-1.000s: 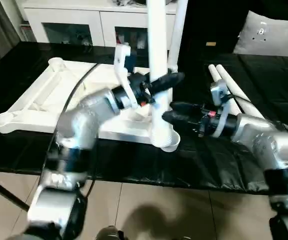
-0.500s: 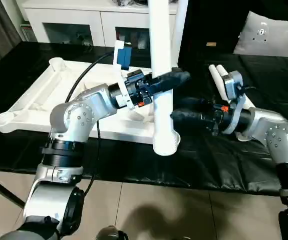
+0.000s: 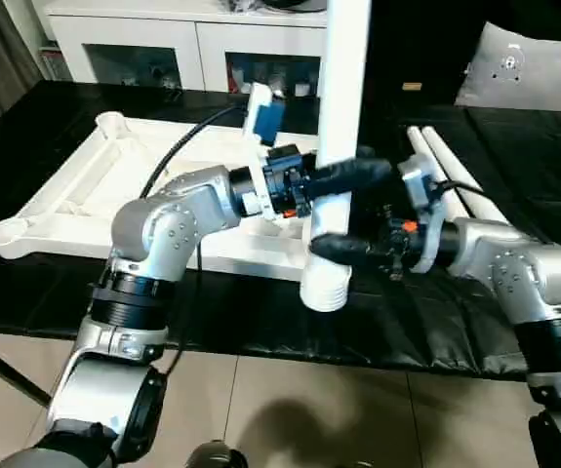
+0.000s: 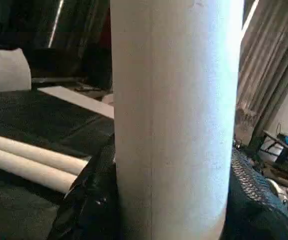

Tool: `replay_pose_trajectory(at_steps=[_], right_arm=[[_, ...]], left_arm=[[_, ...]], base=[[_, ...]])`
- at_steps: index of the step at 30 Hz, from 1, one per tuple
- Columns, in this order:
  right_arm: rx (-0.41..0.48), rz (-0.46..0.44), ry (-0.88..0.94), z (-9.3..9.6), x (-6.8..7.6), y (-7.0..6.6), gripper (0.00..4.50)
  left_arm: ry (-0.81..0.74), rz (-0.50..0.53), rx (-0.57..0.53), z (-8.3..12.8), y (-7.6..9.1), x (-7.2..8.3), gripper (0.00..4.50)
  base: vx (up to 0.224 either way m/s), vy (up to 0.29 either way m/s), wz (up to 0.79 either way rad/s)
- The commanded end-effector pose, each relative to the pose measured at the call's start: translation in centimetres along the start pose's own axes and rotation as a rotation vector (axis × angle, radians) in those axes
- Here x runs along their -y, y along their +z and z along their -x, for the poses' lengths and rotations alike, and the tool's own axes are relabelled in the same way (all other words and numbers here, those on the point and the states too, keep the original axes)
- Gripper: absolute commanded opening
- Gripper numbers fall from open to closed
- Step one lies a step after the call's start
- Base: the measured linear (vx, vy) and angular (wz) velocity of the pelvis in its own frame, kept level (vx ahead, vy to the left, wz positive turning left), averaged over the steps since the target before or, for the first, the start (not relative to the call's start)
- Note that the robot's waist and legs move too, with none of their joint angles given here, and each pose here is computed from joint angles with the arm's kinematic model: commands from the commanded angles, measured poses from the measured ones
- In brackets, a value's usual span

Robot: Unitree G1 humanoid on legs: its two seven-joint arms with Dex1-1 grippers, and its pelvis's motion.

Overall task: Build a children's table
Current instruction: Pick table leg

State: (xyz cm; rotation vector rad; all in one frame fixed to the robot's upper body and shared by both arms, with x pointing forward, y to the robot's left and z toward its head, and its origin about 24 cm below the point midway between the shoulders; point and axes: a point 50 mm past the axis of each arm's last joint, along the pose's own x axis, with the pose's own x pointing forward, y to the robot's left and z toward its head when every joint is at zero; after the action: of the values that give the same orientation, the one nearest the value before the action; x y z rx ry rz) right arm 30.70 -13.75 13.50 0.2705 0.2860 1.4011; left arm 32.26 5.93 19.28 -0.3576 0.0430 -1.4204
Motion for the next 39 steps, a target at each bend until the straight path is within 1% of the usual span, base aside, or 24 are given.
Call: replay_pose_trajectory(at_steps=[1, 3, 4, 6, 9, 11, 14, 15, 19, 22, 24, 25, 26, 30, 33, 36, 37, 39], right_arm=[[-0.019, 0.036, 0.008, -0.5, 0.0, 0.5, 4.50], [-0.020, 0.029, 0.012, -0.5, 0.0, 0.4, 4.50], [-0.020, 0.026, 0.016, -0.6, -0.1, 0.4, 4.21], [-0.020, 0.023, 0.019, -0.6, -0.1, 0.4, 4.14], [-0.022, 0.016, 0.022, -0.6, -0.1, 0.3, 3.77], [-0.029, 0.011, 0.019, -0.7, -0.1, 0.0, 3.67], [-0.037, 0.004, 0.014, -0.8, 0.0, -0.3, 3.35], [-0.037, 0.004, 0.014, -0.8, 0.0, -0.3, 3.35], [-0.045, -0.001, 0.014, -1.0, 0.0, -0.6, 2.92], [-0.056, 0.011, -0.011, -1.1, 0.3, -0.8, 2.92], [-0.047, -0.002, -0.018, -1.2, 0.4, -0.7, 2.92], [-0.042, -0.007, -0.024, -1.2, 0.5, -0.7, 3.17], [-0.043, -0.006, -0.023, -1.2, 0.5, -0.7, 3.24], [-0.053, 0.003, -0.022, -1.1, 0.4, -0.7, 3.34], [-0.049, 0.007, -0.022, -1.2, 0.5, -0.7, 3.34], [-0.026, 0.004, 0.004, -1.2, 0.3, -0.5, 3.34], [-0.024, 0.002, 0.007, -1.2, 0.3, -0.5, 3.16], [-0.025, 0.002, 0.012, -1.2, 0.3, -0.5, 2.97]], left_arm=[[-0.019, -0.072, -0.017, -0.7, 0.7, 0.5, 1.88], [-0.018, -0.081, -0.026, -0.7, 0.7, 0.5, 1.88], [-0.017, -0.085, -0.029, -0.7, 0.6, 0.5, 1.88], [-0.013, -0.093, -0.036, -0.7, 0.5, 0.5, 1.88], [-0.007, -0.107, -0.043, -0.8, 0.4, 0.4, 1.88], [-0.004, -0.111, -0.041, -0.8, 0.4, 0.3, 1.88], [0.001, -0.116, -0.040, -0.8, 0.4, 0.2, 1.88], [0.001, -0.116, -0.040, -0.8, 0.4, 0.2, 1.88], [0.005, -0.124, -0.043, -0.9, 0.4, 0.2, 1.88], [0.004, -0.129, -0.045, -1.0, 0.4, 0.2, 1.88], [0.004, -0.130, -0.046, -1.0, 0.4, 0.2, 1.88], [0.004, -0.131, -0.046, -1.0, 0.4, 0.2, 1.88], [0.004, -0.131, -0.047, -1.0, 0.3, 0.2, 1.88], [0.003, -0.131, -0.049, -1.0, 0.2, 0.2, 1.88], [0.003, -0.132, -0.051, -1.0, 0.2, 0.2, 1.88], [0.004, -0.132, -0.053, -1.0, 0.1, 0.2, 1.88], [0.005, -0.132, -0.053, -1.0, 0.1, 0.2, 1.88], [0.006, -0.132, -0.052, -1.0, 0.1, 0.1, 1.88]], base=[[0.000, 0.000, 0.00], [0.000, 0.000, 0.00], [0.000, 0.000, 0.00], [0.000, 0.000, 0.00], [0.000, 0.000, 0.00], [0.000, 0.000, 0.00], [0.000, 0.000, 0.00], [0.000, 0.000, 0.00], [0.000, 0.000, 0.00], [0.000, 0.000, 0.00], [0.000, 0.000, 0.00], [0.000, 0.000, 0.00], [0.000, 0.000, 0.00], [0.000, 0.000, 0.00], [0.000, 0.000, 0.00], [0.000, 0.000, 0.00], [0.000, 0.000, 0.00], [0.000, 0.000, 0.00]])
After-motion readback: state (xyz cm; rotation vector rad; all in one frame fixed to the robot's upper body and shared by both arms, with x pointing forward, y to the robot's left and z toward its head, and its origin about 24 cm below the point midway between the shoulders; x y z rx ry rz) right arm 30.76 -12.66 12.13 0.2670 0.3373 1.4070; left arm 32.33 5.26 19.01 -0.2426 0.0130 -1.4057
